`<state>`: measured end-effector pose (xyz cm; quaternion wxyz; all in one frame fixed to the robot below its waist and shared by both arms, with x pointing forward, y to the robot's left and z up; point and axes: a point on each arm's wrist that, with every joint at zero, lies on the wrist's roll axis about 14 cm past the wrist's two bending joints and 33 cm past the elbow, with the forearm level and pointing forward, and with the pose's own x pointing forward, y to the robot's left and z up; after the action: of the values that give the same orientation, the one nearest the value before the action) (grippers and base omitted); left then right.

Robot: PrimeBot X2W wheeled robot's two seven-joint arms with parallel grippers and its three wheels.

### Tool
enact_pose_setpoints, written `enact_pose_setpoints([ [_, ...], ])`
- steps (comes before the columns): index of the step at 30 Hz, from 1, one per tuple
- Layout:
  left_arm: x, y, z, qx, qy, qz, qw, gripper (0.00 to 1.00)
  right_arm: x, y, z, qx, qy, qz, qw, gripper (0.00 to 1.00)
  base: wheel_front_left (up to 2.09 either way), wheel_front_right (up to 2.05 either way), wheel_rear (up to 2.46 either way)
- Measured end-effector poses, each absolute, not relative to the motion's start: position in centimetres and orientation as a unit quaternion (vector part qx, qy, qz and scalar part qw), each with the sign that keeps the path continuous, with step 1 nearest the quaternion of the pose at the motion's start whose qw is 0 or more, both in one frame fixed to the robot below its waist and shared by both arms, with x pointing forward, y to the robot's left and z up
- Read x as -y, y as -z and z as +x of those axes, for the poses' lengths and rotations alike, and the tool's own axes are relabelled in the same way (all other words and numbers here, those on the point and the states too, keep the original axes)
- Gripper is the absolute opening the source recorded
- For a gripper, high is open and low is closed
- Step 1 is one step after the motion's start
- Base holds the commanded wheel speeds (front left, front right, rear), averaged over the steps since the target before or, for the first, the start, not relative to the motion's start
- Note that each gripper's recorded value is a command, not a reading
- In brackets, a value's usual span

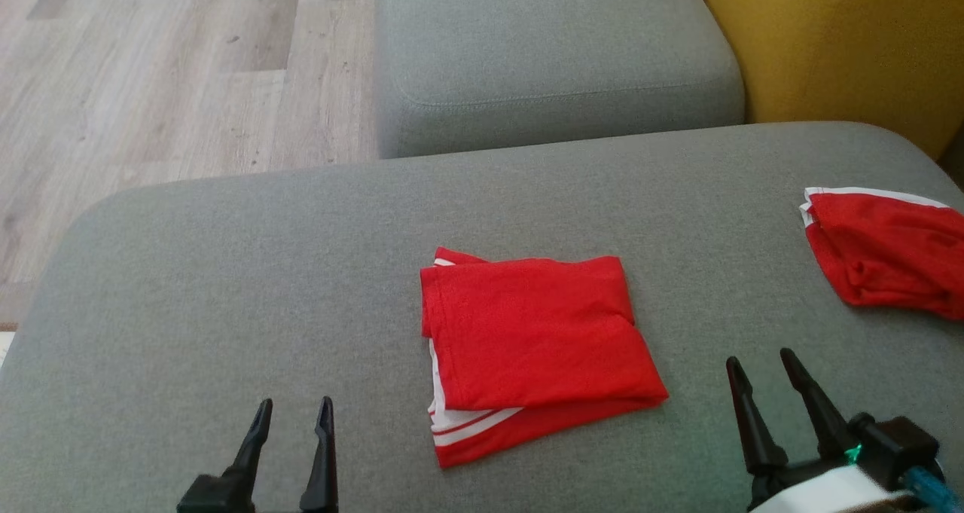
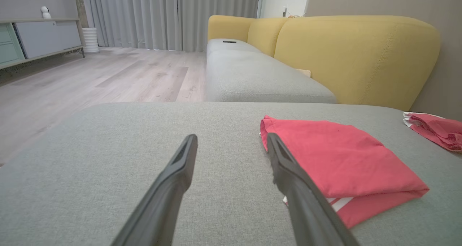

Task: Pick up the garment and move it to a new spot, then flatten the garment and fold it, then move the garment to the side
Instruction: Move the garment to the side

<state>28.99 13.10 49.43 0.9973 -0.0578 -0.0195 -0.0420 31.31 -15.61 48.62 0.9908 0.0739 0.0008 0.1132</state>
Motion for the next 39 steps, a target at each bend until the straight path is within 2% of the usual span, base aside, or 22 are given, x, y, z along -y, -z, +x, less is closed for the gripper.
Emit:
enact_pose_setpoints([
  [12,-14.1,-49.3,28.4,0.023,0.03,-0.024,0.999,1.0,14.6,-48.8,31.0,0.004,-0.122,0.062,0.991,1.0,0.0,0.0,0.0],
  [39,-14.9,-48.5,27.3,0.011,0.013,-0.015,1.0,1.0,14.0,-48.6,32.0,-0.001,-0.128,0.067,0.989,1.0,0.0,0.0,0.0],
])
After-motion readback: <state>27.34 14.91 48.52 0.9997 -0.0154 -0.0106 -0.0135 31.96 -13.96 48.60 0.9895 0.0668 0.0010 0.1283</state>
